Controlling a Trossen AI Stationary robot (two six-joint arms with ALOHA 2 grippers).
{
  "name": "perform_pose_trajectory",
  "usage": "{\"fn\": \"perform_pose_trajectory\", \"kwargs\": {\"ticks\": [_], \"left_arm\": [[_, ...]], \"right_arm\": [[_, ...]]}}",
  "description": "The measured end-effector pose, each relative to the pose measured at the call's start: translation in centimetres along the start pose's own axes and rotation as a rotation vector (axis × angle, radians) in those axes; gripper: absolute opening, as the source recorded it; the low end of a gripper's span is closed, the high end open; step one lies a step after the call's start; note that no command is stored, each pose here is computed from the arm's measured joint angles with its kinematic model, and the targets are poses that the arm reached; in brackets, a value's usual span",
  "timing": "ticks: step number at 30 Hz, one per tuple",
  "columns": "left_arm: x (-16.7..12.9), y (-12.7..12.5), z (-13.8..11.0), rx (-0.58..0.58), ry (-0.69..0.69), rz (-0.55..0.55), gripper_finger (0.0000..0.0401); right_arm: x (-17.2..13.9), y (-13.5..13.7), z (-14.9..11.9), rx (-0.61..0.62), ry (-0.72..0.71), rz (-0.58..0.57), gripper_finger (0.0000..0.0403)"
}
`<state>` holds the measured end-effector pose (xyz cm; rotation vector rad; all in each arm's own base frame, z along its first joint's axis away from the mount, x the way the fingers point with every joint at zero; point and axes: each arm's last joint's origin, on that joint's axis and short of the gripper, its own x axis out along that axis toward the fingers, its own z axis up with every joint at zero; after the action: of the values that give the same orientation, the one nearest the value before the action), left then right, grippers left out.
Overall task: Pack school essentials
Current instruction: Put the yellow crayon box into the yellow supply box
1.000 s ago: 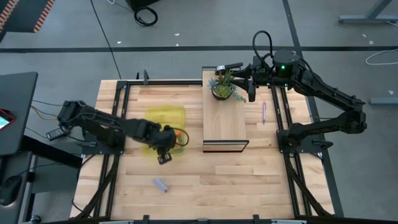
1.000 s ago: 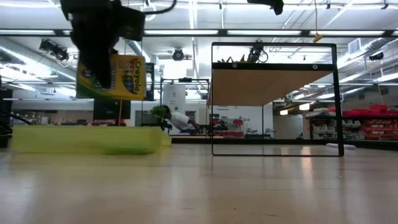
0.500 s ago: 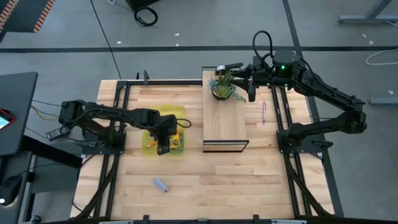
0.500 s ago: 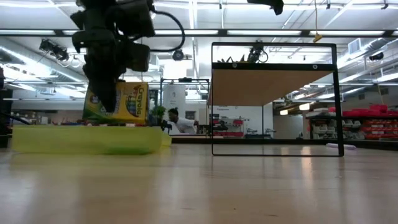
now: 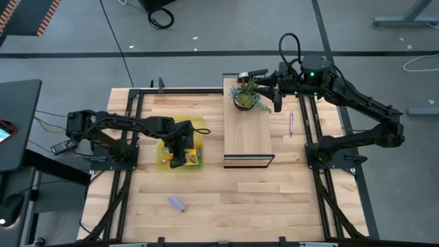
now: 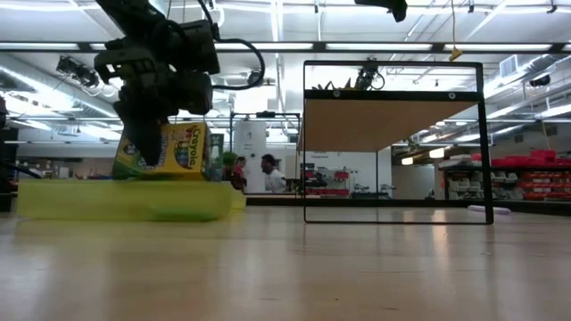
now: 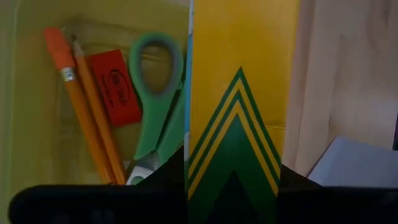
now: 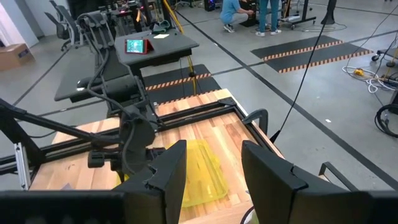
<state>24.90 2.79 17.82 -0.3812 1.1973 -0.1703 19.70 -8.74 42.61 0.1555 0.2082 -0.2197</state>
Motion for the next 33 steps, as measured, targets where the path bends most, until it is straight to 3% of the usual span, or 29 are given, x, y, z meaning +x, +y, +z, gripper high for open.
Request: {"fn": "perform_pose_trajectory", "kwargs": {"ticks": [10,20,33], "left_arm": [[0.5,0.2,0.0,0.043,0.019,-0.009,0.0157],[0.4,0.8,0.1,-0.015,0.015,0.018,0.0214],[-1.5,0.3,1.3,-0.002,0.059,0.084,0.0269]], "right_arm": [[0.0,0.0,0.0,0.030,0.000,0.000,0.0160],[0.0,-0.1,0.0,0.034,-0.001,-0.018,0.0160],[0.0,-0.1,0.0,0.037,0.001,-0.019,0.0160]]}}
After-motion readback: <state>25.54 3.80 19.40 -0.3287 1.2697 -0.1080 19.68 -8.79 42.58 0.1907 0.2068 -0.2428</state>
